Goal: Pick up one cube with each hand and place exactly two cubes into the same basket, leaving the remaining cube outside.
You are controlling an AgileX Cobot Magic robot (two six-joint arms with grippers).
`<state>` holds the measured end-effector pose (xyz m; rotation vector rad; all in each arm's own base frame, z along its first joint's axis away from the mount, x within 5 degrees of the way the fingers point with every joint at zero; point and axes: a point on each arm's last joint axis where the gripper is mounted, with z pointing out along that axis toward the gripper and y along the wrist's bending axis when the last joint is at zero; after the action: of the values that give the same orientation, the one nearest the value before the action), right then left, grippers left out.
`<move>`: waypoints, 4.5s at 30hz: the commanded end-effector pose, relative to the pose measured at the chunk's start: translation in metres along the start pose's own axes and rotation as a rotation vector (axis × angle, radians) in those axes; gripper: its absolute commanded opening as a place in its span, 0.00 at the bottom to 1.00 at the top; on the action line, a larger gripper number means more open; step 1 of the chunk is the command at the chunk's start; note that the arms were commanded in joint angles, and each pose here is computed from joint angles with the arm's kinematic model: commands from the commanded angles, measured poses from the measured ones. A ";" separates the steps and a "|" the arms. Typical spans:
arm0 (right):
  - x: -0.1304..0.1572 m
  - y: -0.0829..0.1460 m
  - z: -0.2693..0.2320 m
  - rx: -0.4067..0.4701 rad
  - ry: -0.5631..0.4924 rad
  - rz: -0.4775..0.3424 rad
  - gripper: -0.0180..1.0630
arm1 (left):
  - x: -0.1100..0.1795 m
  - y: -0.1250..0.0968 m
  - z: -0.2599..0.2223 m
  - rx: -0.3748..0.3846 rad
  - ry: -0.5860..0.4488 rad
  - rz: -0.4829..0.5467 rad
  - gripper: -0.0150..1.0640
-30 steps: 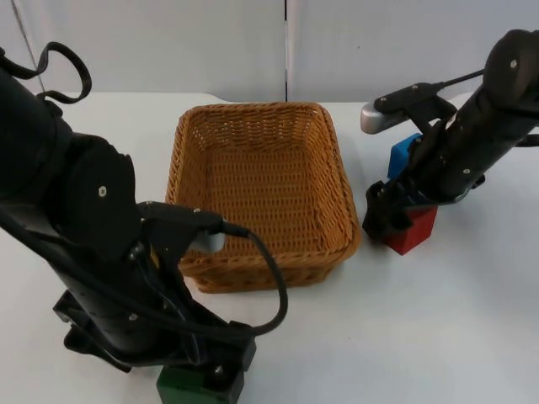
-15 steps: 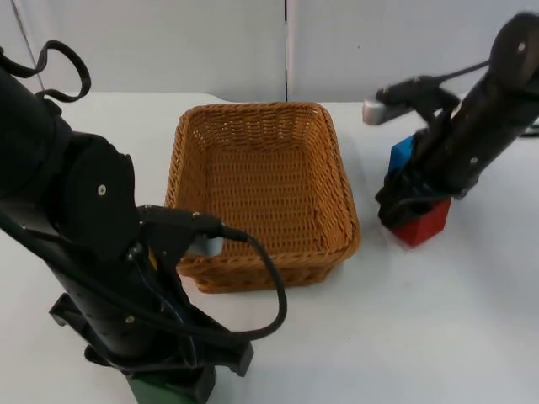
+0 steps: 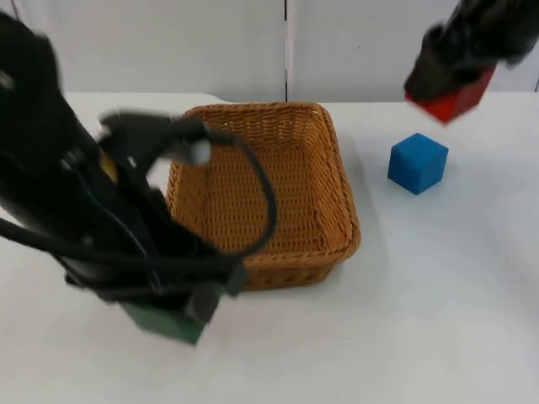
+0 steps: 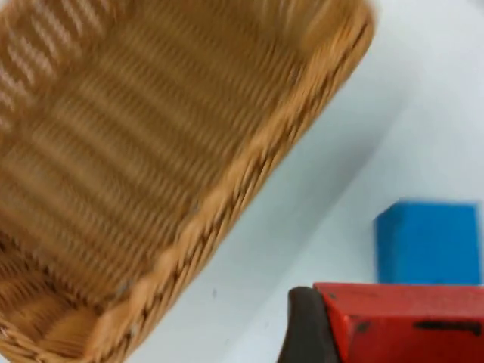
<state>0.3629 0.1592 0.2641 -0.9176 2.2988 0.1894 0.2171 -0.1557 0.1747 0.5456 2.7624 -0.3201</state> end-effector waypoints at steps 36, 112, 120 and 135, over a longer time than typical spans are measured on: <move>-0.024 0.004 -0.065 0.029 -0.203 0.068 0.02 | -0.004 -0.006 -0.094 0.042 -0.385 0.077 0.01; -0.056 0.046 0.202 -0.208 0.025 0.072 0.20 | -0.101 0.031 0.113 -0.119 -0.235 0.242 0.04; -0.056 0.046 0.202 -0.209 0.026 0.072 0.53 | -0.102 0.031 0.113 -0.119 -0.239 0.242 0.51; -0.083 0.039 0.165 -0.180 -0.065 0.068 0.69 | -0.113 0.026 0.081 -0.117 -0.317 0.245 0.77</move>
<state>0.4680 0.2928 0.1650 -0.9131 2.3279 0.4571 0.3463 -0.1912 0.1238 0.7425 2.3938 -0.1577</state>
